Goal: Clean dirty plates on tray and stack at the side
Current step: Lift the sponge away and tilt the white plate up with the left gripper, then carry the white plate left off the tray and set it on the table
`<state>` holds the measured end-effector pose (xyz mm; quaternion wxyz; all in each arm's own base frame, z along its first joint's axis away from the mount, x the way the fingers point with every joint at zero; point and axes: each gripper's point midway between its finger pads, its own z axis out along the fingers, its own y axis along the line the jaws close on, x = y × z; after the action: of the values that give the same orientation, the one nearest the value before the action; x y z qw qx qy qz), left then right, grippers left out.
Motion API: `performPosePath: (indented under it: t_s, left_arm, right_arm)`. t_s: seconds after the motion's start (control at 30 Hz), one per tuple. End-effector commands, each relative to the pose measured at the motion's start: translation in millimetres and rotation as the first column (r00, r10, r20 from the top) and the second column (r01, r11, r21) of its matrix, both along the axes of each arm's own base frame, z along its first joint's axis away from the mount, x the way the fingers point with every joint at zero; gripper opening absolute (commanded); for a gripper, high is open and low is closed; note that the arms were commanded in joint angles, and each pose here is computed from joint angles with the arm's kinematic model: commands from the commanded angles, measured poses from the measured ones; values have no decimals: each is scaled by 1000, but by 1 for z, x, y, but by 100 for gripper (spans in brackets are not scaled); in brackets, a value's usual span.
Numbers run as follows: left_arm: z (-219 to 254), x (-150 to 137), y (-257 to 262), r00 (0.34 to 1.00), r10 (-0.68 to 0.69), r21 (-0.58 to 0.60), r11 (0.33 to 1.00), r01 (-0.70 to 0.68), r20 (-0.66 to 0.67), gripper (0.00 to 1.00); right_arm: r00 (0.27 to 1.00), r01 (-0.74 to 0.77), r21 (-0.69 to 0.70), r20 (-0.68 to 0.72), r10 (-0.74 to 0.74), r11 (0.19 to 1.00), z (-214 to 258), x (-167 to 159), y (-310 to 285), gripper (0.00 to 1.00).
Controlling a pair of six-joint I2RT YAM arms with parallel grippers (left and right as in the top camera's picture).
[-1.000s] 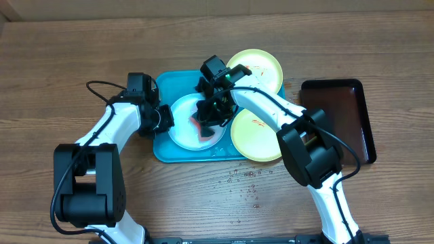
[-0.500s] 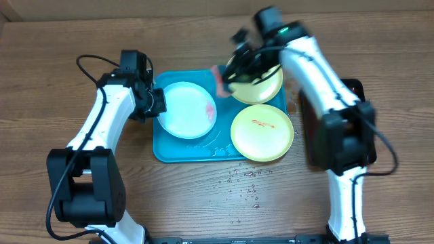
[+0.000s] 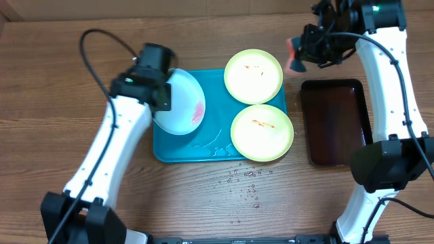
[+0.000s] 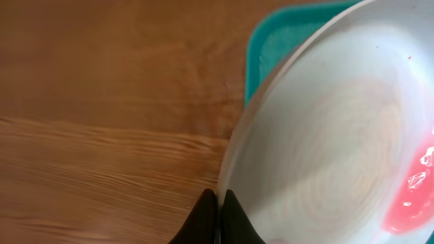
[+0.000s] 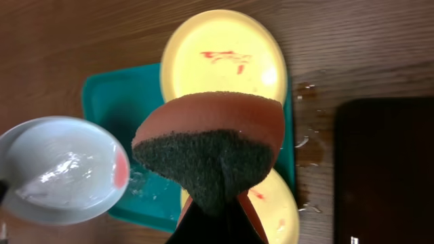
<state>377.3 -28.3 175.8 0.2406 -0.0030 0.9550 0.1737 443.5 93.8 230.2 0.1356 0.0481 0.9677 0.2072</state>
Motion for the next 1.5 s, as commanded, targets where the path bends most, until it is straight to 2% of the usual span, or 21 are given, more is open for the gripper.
performPosePath:
  t_s: [0.0, 0.1, 0.23, 0.47, 0.7, 0.9, 0.97, 1.03, 1.1, 1.17, 1.33, 1.43, 1.47]
  left_arm:
    - [52, 1, 8, 988, 4, 329, 943, -56, 156, 4]
    - [75, -3, -9, 972, -45, 450, 891, -65, 230, 4]
    - [109, -7, -33, 928, -95, 554, 822, -131, 361, 4]
    - [157, -21, -46, 823, -90, 599, 730, -328, 561, 4]
    - [156, -20, -47, 831, -97, 609, 727, -317, 547, 4]
    - [140, -12, -55, 857, -115, 572, 788, -230, 503, 4]
    - [126, -7, -63, 876, -135, 535, 831, -154, 462, 4]
    - [102, -2, -77, 906, -176, 457, 889, -22, 386, 4]
    - [73, 2, -95, 928, -223, 325, 938, 121, 299, 4]
    - [52, 3, -103, 941, -238, 189, 962, 195, 239, 4]
    - [25, 12, -83, 978, -139, -91, 984, 154, 158, 4]
    - [13, 16, -61, 991, -90, -261, 959, 113, 98, 4]
    - [8, 18, -45, 997, -53, -377, 923, 73, 63, 4]
  right_arm:
    - [1000, 10, -29, 27, -9, 1000, 6, 2, -10, 4]
    - [1000, 17, -40, 24, -16, 999, 6, 2, -14, 4]
    - [999, 20, -48, 26, -19, 999, 5, 2, -15, 4]
    - [1000, 20, -51, 15, -20, 998, 4, 0, -16, 4]
    - [1000, 20, -52, 5, -20, 998, 3, -3, -16, 4]
    - [1000, 20, -52, 3, -20, 998, 3, -3, -16, 4]
    - [1000, 20, -52, 2, -20, 998, 3, -3, -16, 4]
    - [1000, 20, -55, 1, -20, 998, 3, -3, -16, 4]
    - [1000, 23, -64, 0, -23, 998, 2, -4, -18, 4]
    - [1000, 26, -74, -5, -26, 997, 1, -5, -19, 4]
    - [1000, 6, -80, -6, -7, 997, 1, -6, -20, 4]
    - [1000, 6, -80, -6, -6, 997, 1, -7, -19, 4]
    - [1000, 5, -80, -7, -6, 997, 1, -7, -19, 4]
